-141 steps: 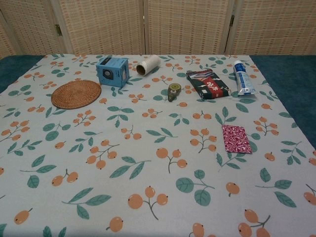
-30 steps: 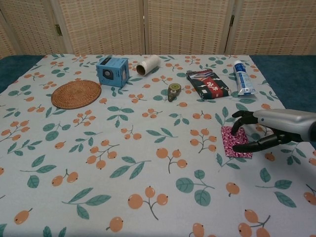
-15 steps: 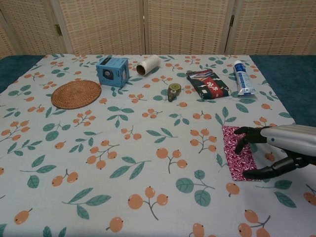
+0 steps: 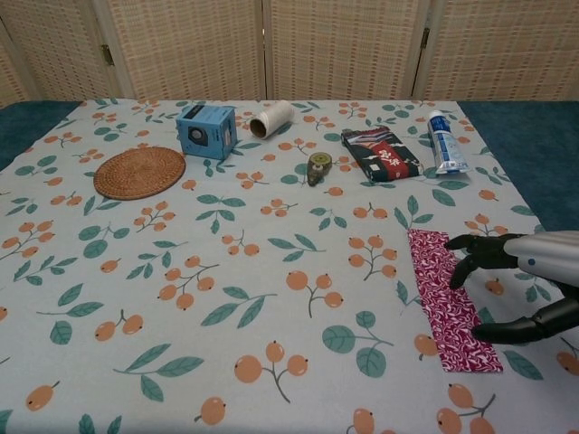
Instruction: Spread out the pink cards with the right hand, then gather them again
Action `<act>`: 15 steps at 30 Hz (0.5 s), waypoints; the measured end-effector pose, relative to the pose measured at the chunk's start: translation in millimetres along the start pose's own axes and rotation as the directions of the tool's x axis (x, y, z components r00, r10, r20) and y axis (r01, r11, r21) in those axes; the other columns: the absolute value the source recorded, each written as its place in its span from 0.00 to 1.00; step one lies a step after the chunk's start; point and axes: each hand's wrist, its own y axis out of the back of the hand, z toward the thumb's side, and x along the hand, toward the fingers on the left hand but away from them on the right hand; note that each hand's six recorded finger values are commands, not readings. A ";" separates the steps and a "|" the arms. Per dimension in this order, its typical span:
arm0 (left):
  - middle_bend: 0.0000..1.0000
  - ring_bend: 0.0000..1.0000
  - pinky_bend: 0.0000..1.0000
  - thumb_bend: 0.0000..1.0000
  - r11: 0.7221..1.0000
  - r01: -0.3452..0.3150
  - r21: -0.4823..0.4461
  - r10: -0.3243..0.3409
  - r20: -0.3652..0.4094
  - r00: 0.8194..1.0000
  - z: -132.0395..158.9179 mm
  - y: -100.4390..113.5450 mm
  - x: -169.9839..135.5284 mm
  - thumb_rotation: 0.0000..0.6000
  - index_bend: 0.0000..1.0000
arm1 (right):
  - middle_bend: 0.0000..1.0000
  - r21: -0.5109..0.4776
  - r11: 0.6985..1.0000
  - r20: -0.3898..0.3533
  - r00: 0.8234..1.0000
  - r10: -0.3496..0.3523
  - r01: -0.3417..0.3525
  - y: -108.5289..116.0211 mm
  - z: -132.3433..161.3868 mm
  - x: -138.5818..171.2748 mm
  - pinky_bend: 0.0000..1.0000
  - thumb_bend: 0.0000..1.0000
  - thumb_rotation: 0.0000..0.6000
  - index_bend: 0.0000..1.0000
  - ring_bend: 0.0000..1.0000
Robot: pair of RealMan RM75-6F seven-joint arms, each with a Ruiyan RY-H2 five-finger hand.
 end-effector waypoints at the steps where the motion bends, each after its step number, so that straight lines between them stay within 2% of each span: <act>1: 0.04 0.11 0.00 0.22 1.000 0.000 0.000 0.000 -0.001 1.000 -0.2 -0.1 -0.5 1.00 0.19 | 0.02 0.000 1.000 0.004 1.000 -0.006 0.006 1.6 -1.1 -1.7 0.00 0.21 0.26 0.23 0.00; 8: 0.04 0.11 0.00 0.22 1.000 0.002 -0.002 -0.002 -0.008 1.000 -2.1 -0.5 -2.8 1.00 0.19 | 0.02 0.004 1.000 0.005 1.000 0.001 -0.001 0.3 1.4 -16.3 0.00 0.21 0.26 0.23 0.00; 15: 0.04 0.11 0.00 0.22 1.000 -0.001 -0.001 0.001 -0.017 1.000 -5.6 1.0 -4.7 1.00 0.19 | 0.02 0.014 1.000 -0.024 1.000 0.001 0.000 0.5 14.5 -28.4 0.00 0.21 0.26 0.23 0.00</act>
